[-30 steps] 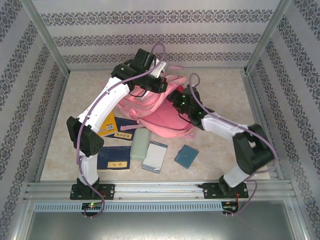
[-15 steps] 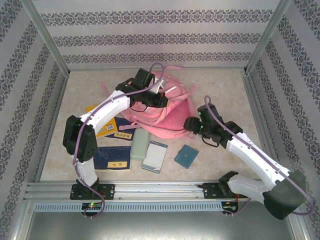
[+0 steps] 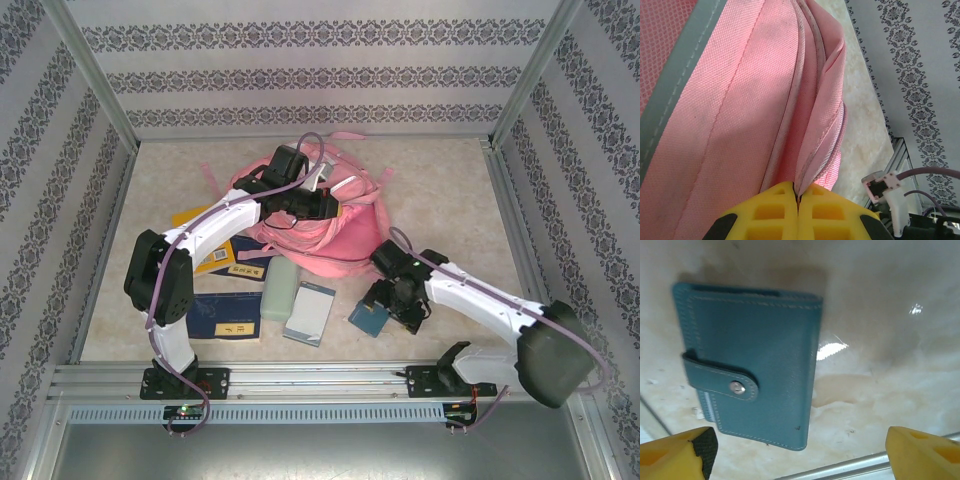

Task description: Pack the student bag

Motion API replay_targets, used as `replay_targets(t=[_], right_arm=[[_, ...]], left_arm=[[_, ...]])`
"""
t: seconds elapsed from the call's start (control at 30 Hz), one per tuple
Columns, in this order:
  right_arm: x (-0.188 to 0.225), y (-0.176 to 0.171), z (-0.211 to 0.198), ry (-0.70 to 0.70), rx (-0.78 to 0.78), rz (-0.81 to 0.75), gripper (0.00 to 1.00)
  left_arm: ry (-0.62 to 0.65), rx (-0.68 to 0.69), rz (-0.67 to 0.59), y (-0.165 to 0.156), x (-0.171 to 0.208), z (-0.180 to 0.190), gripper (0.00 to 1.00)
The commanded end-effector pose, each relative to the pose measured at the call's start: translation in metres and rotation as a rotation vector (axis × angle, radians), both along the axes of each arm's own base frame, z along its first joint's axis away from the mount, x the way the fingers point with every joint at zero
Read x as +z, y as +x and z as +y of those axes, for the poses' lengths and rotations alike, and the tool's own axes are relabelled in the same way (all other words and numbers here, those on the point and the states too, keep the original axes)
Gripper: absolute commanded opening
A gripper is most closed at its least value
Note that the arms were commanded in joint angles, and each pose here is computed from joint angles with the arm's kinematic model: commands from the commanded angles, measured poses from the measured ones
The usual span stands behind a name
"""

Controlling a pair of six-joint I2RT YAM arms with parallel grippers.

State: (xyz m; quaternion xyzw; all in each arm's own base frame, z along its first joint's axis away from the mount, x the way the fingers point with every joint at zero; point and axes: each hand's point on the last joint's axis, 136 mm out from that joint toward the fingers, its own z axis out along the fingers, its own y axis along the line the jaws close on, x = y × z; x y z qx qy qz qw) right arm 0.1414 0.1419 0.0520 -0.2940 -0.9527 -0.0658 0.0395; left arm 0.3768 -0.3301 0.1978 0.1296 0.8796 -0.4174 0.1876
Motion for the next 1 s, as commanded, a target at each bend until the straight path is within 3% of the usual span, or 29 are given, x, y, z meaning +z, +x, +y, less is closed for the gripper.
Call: replay_targets(t=[0.0, 0.1, 0.83, 0.97], right_arm=[[-0.002, 0.0, 0.002, -0.046, -0.105, 0.043, 0.89], [-0.005, 0.009, 0.007, -0.064, -0.121, 0.022, 0.98], [-0.046, 0.032, 0.03, -0.044, -0.092, 0.009, 0.98], [-0.055, 0.027, 0.03, -0.042, -0.099, 0.048, 0.92]], left_arm=[[-0.052, 0.019, -0.068, 0.007, 0.027, 0.001, 0.0], [-0.053, 0.018, -0.073, 0.006, 0.029, 0.002, 0.0], [-0.061, -0.001, -0.088, 0.002, 0.038, 0.003, 0.0], [-0.06, -0.001, -0.087, 0.002, 0.038, 0.002, 0.0]])
